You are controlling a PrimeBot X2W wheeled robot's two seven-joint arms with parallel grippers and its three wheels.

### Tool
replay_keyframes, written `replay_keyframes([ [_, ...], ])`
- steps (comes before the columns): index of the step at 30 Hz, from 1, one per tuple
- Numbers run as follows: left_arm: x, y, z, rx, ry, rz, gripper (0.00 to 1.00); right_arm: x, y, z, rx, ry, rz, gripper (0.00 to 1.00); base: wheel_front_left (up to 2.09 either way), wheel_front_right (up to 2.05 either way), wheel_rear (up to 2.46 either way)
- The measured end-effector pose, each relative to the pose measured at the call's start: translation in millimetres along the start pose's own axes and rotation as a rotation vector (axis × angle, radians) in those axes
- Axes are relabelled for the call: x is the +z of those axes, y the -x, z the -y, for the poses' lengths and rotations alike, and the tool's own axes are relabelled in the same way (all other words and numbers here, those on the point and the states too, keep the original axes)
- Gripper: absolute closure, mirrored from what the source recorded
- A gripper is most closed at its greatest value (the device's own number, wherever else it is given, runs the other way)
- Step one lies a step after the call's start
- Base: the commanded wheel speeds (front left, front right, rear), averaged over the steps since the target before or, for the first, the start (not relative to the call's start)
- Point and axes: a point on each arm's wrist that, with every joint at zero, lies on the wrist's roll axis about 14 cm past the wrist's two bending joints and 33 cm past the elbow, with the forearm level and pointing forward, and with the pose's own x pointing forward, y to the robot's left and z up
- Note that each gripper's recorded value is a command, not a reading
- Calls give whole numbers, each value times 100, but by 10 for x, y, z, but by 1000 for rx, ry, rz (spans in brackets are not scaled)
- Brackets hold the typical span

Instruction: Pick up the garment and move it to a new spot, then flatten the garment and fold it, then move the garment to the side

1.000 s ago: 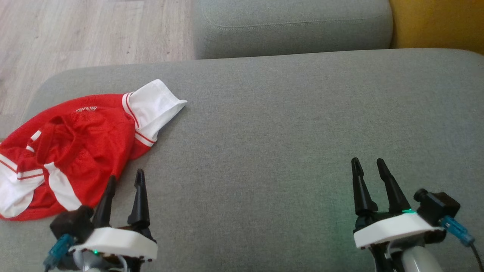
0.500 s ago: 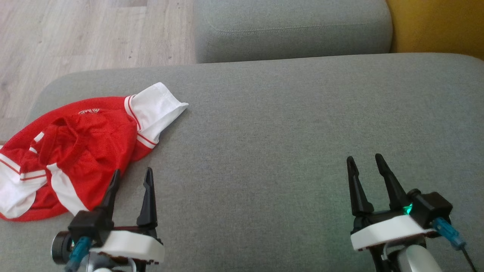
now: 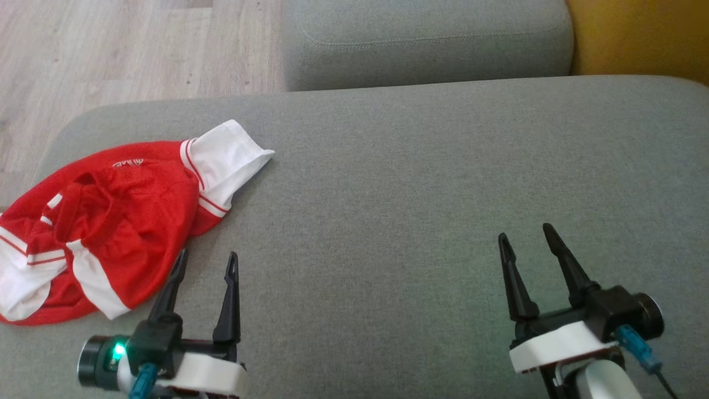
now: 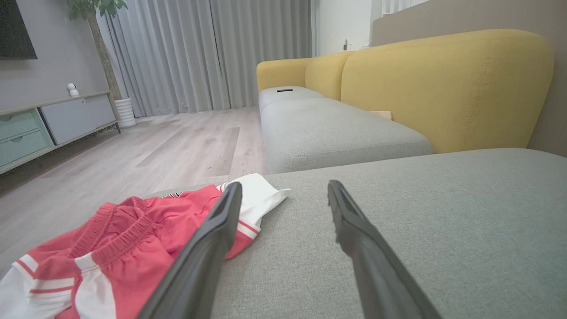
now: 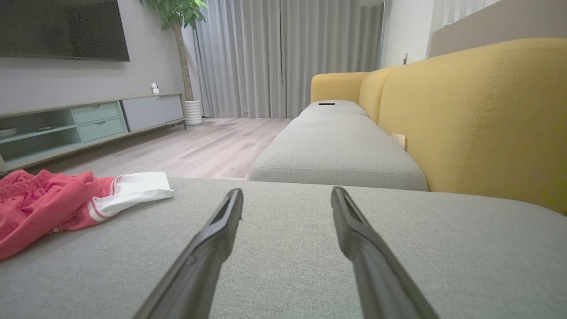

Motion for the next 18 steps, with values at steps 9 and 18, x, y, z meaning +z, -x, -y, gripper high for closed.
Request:
replay_keyframes([
  [9,4,7,23,-17,-2,2,0,-21,8,-36,15,32,-8,0,0,0,0],
  [18,-11,18,18,-16,11,-3,0,-37,2,-67,26,33,-13,0,0,0,0],
])
